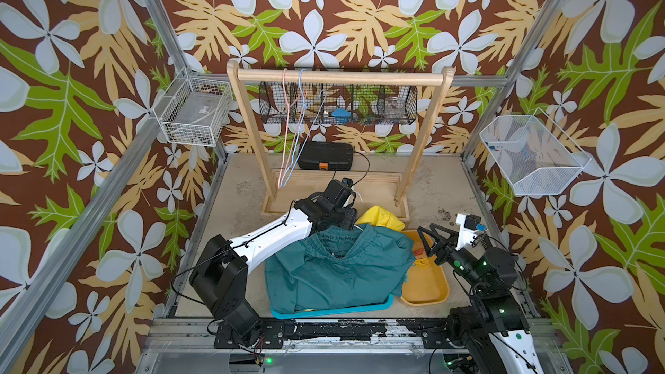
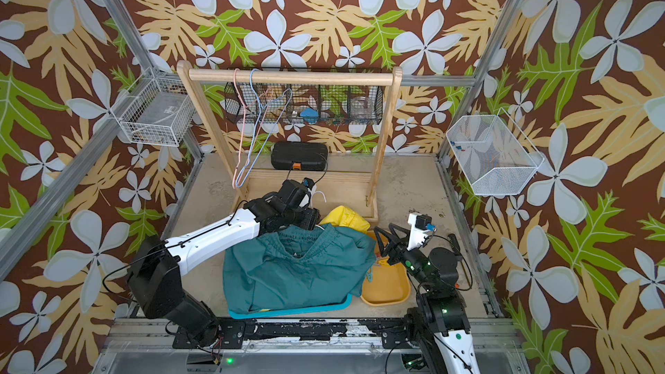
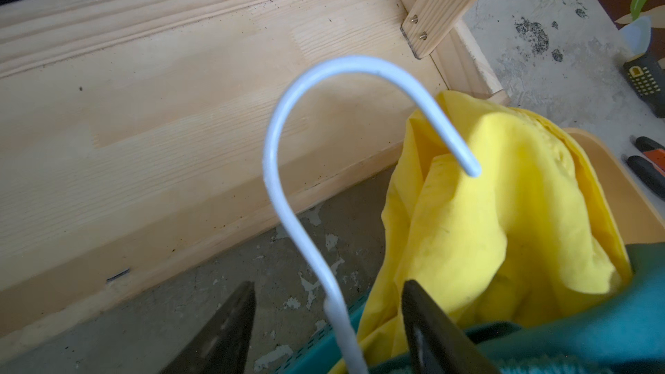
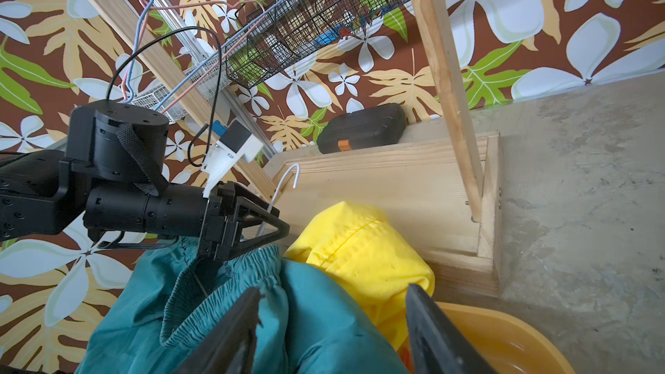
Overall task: Remove the clothespins securing shorts to the hanger
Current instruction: Pick up the hanger from the basket.
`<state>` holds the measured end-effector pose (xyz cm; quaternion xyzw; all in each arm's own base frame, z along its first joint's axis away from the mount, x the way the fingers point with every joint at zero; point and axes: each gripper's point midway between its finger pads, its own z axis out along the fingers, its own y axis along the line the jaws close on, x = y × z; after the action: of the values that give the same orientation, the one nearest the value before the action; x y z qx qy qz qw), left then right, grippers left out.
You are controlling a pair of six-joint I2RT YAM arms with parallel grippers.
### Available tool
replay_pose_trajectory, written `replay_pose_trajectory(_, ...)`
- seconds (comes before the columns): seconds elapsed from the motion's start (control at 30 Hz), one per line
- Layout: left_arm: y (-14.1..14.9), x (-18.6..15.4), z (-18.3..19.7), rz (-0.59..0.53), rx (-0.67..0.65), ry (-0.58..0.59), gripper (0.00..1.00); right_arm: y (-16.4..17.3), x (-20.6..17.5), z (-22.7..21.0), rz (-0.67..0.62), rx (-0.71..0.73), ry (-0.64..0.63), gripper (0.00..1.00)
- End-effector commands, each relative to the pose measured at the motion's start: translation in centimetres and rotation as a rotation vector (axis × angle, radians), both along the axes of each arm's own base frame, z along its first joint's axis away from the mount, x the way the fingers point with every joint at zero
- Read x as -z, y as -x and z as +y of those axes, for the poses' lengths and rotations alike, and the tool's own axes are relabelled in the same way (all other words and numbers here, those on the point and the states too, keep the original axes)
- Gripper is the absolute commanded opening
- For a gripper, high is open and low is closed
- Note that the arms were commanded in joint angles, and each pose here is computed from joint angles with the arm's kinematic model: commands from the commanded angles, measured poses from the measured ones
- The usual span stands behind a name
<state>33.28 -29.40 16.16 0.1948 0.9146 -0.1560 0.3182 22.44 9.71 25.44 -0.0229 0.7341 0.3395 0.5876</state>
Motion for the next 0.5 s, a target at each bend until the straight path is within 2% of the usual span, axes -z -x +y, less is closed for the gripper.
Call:
replay_pose_trajectory(0.0,-0.5,-1.3,-0.9,-0.032,-0.006,0.079,0.46,0.3,-0.9,0.3,-0.034,-0.02,0.001,0.65)
replay_pose_trajectory(0.13,-0.7,-2.3,-0.7,-0.065,-0.035,0.117,0.22,0.4,-0.9,0.3,-0.035,-0.025,-0.003,0.65)
replay_pose_trajectory(0.2,-0.9,-3.4,-0.3,-0.101,-0.062,0.143,0.14,0.4,-1.2,0.4,-0.042,-0.03,-0.004,0.65)
replay_pose_trajectory(0.3,-0.8,-6.2,0.5,-0.178,-0.105,0.219,0.12,0.6,-1.7,0.7,-0.059,-0.048,-0.008,0.65)
replay_pose_trajectory(0.47,0.7,-13.1,2.8,-0.357,-0.149,0.399,0.11,0.9,-2.8,1.0,-0.091,-0.068,-0.014,0.66)
